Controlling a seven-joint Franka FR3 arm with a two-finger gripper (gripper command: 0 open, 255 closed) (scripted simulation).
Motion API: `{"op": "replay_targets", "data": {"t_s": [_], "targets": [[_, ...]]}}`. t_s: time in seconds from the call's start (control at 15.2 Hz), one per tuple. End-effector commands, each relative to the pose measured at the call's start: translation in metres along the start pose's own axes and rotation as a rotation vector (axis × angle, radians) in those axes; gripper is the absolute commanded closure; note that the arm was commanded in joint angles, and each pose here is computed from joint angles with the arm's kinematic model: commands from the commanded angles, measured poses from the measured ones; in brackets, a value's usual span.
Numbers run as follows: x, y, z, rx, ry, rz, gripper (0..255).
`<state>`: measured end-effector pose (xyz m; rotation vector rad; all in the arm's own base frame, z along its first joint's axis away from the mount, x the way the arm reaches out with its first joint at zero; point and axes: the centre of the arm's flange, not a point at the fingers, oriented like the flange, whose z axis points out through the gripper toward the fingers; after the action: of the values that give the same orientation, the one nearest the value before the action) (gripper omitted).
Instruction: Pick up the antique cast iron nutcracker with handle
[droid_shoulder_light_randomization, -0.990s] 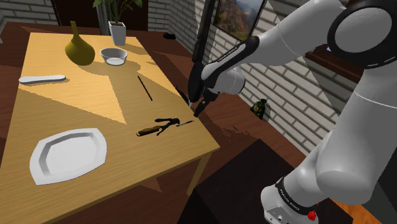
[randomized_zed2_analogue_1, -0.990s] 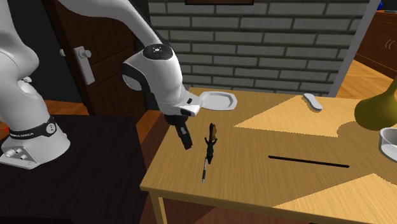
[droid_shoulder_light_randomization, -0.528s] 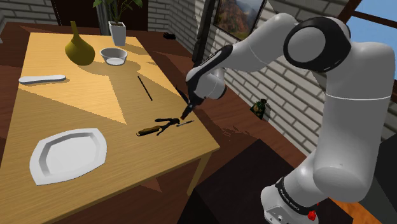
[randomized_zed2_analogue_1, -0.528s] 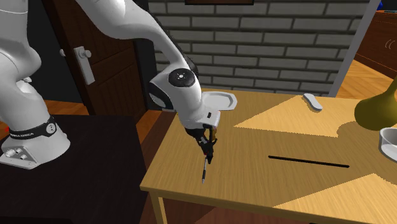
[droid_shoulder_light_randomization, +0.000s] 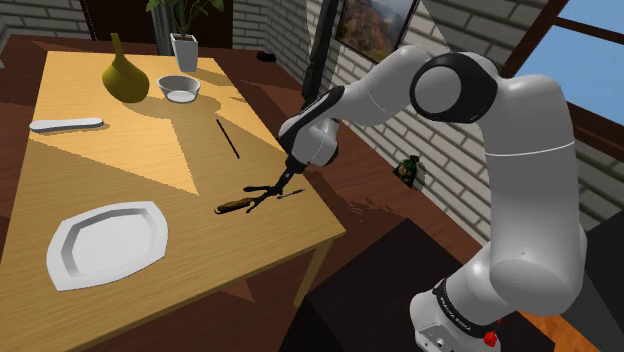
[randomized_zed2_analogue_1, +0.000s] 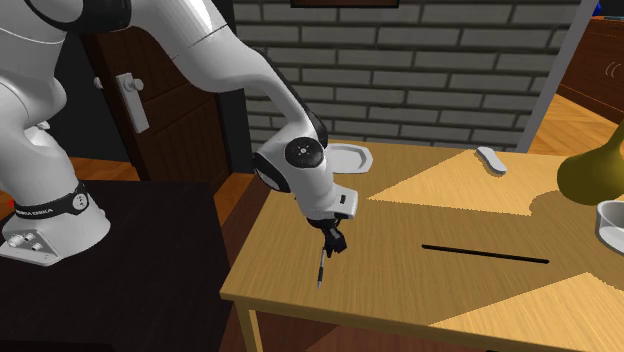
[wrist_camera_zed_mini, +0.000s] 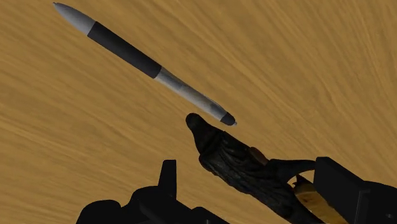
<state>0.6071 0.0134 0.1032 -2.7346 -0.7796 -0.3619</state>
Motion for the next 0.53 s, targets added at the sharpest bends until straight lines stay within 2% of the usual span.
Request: {"op": "replay_targets", "data": {"t_s": [0.0,0.2,0.26,0.46], "targets": [[-0.0031,0.0026,0.0091,0.0,0.001,0.0,0],[-0.0057,0.0042,0.0169,0.0,0.001,0.0,0],[-0.0062,0.0045,0.0166,0.0,0.001,0.0,255],[-0.0064,0.0042,0.0163,0.0,0.001,0.0,255]]}}
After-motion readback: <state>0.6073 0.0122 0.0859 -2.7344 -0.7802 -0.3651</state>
